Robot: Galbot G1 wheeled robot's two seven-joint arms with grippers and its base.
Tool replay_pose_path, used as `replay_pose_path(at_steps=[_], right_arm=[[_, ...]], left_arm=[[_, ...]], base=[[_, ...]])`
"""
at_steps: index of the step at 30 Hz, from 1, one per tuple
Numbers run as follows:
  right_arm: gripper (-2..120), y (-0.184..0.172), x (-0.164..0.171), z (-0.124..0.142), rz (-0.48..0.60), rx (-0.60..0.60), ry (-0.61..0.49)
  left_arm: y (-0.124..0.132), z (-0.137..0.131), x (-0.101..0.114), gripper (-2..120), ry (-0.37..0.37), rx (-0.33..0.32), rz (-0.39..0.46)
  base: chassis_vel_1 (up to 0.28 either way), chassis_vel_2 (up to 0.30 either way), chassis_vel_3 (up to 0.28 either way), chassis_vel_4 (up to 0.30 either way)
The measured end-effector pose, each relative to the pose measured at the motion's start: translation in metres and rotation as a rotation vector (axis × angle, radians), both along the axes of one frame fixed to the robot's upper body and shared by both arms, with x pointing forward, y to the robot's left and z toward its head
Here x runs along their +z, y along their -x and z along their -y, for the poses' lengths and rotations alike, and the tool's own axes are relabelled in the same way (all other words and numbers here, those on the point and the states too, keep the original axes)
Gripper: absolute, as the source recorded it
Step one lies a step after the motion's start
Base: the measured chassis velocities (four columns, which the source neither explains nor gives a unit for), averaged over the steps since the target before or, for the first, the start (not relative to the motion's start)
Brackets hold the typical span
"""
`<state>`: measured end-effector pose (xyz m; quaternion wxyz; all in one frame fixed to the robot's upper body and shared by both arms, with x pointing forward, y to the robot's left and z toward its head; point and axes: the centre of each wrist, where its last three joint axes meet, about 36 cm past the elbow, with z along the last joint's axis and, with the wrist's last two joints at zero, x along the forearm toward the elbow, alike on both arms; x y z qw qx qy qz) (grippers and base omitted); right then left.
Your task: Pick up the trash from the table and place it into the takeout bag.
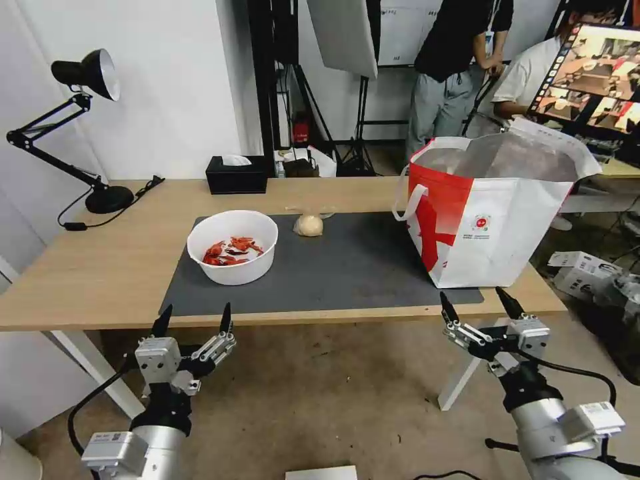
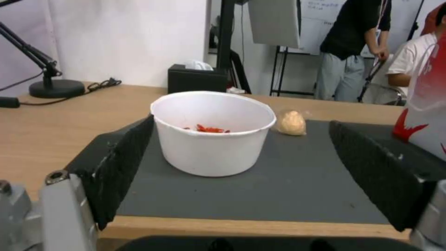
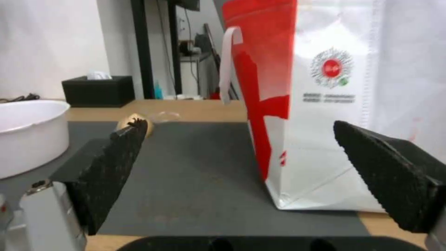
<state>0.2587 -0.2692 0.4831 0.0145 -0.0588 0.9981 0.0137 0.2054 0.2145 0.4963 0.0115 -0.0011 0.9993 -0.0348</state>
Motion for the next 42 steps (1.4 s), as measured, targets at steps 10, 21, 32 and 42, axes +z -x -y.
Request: replay_pose_path(at_steps=[10, 21, 32, 42], right_arm=[[100, -0.114, -0.017, 0.004, -0.057, 0.157, -0.057], [100, -0.251, -0.024, -0.047, -0.066, 0.295, -0.049], [100, -0.371, -0.038, -0.144, -0.164, 0.287, -0.034], [100, -0.423, -0.041, -0.201, -0.294, 0.289, -0.029]], left_arm=[[0.003, -0.006, -0.001, 100, -0.016, 0.021, -0.010], [0.012, -0.008, -0.005, 100, -0.040, 0.044, -0.031], [0.016, -0.012, -0.006, 100, -0.059, 0.061, -0.012], [0.016, -0.013, -0.006, 100, -0.065, 0.069, -0.004]], base=[[0.000, 0.000, 0.000, 0.000], [0.000, 0.000, 0.000, 0.000], [0.000, 0.000, 0.000, 0.000], [0.000, 0.000, 0.000, 0.000]])
